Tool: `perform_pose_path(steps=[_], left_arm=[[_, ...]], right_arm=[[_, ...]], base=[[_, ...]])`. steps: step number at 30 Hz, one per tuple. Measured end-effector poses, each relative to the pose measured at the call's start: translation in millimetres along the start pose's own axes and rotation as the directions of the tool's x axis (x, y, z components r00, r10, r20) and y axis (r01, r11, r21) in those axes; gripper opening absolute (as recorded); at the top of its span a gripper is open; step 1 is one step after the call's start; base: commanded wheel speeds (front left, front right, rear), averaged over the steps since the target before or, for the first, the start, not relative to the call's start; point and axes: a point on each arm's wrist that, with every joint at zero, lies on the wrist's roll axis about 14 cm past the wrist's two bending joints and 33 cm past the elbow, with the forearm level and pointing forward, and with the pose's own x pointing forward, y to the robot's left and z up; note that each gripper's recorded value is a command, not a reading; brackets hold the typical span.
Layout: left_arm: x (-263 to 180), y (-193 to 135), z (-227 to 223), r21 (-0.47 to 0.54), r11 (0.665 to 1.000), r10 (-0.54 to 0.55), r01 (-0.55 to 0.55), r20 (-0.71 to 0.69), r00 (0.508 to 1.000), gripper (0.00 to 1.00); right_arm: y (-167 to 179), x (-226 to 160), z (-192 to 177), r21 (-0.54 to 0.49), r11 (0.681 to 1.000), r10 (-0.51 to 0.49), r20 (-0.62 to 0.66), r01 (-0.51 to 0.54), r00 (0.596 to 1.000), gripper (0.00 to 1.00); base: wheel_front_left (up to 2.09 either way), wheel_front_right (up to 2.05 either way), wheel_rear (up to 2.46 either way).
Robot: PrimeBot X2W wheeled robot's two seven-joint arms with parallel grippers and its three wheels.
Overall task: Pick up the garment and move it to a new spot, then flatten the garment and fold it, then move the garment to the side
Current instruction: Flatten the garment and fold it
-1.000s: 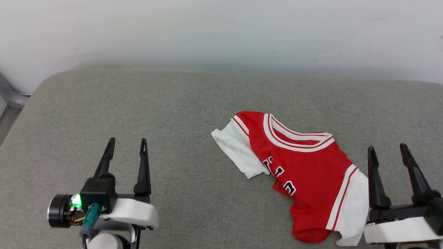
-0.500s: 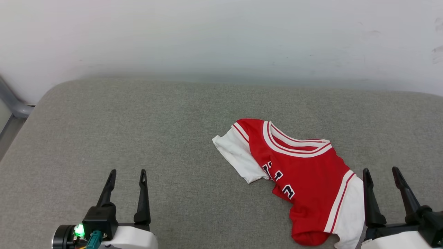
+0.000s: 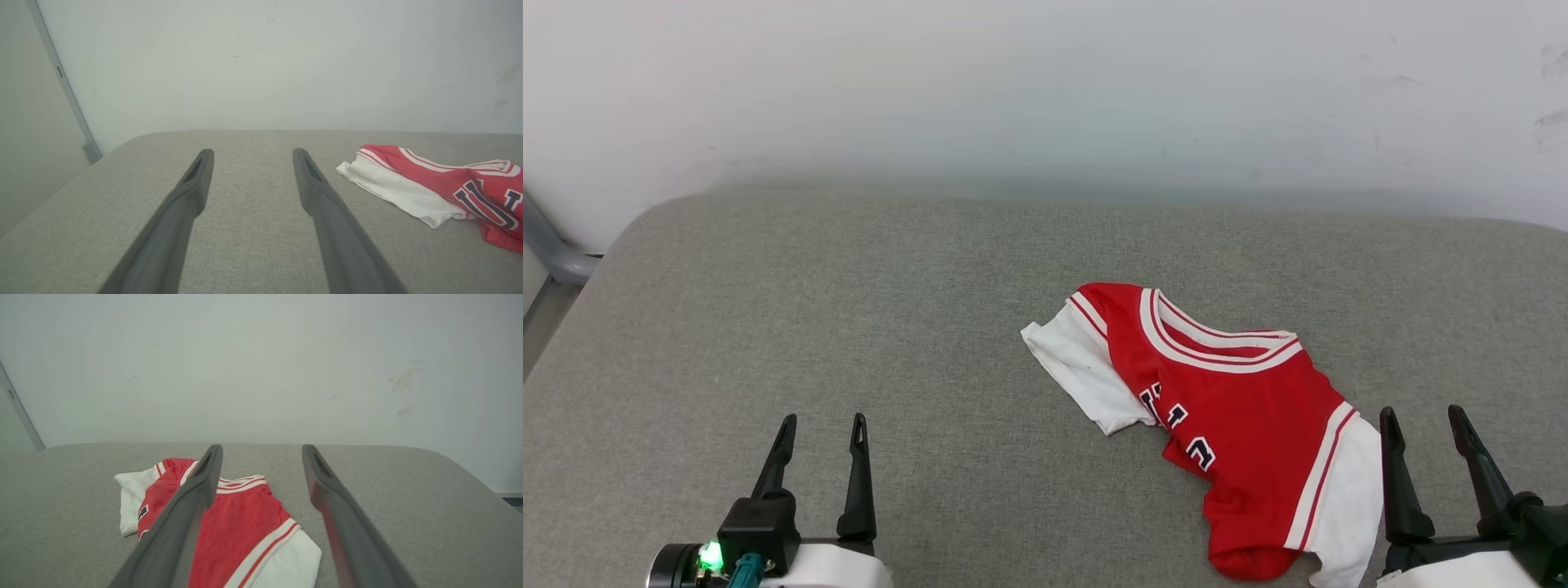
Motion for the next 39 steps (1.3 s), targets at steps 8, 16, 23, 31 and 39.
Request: perform_pose_path(steps=[8,16,23,31,39], left_arm=[[0.0,2.9,-0.4,0.002,1.000,0.003,-0.003,0.000,1.000,1.00],[22.5,-4.0,17.3,0.045,0.995,-0.094,0.091,0.057,0.994,1.00],[70.4,-15.5,56.3,0.147,0.968,-0.226,0.203,0.160,0.961,1.00],[127.2,-48.8,67.6,0.196,0.921,-0.367,0.337,0.146,0.919,1.00],[151.9,-102.5,28.8,0.102,0.829,-0.534,0.549,-0.144,0.833,1.00]], right_arm=[[0.1,-0.1,0.7,0.000,1.000,0.000,0.002,0.000,1.000,1.00],[0.5,2.5,-0.2,0.000,1.000,0.002,0.001,-0.002,1.000,1.00],[0.8,12.6,1.3,-0.007,1.000,0.005,0.012,-0.005,1.000,1.00],[-5.5,25.7,-4.5,-0.026,1.000,-0.009,0.004,0.009,1.000,1.00],[-14.1,34.0,-9.5,-0.034,0.999,-0.031,-0.003,0.031,1.000,1.00]], base=[[0.00,0.00,0.00],[0.00,0.00,0.00],[0.00,0.00,0.00],[0.00,0.00,0.00],[0.00,0.00,0.00]])
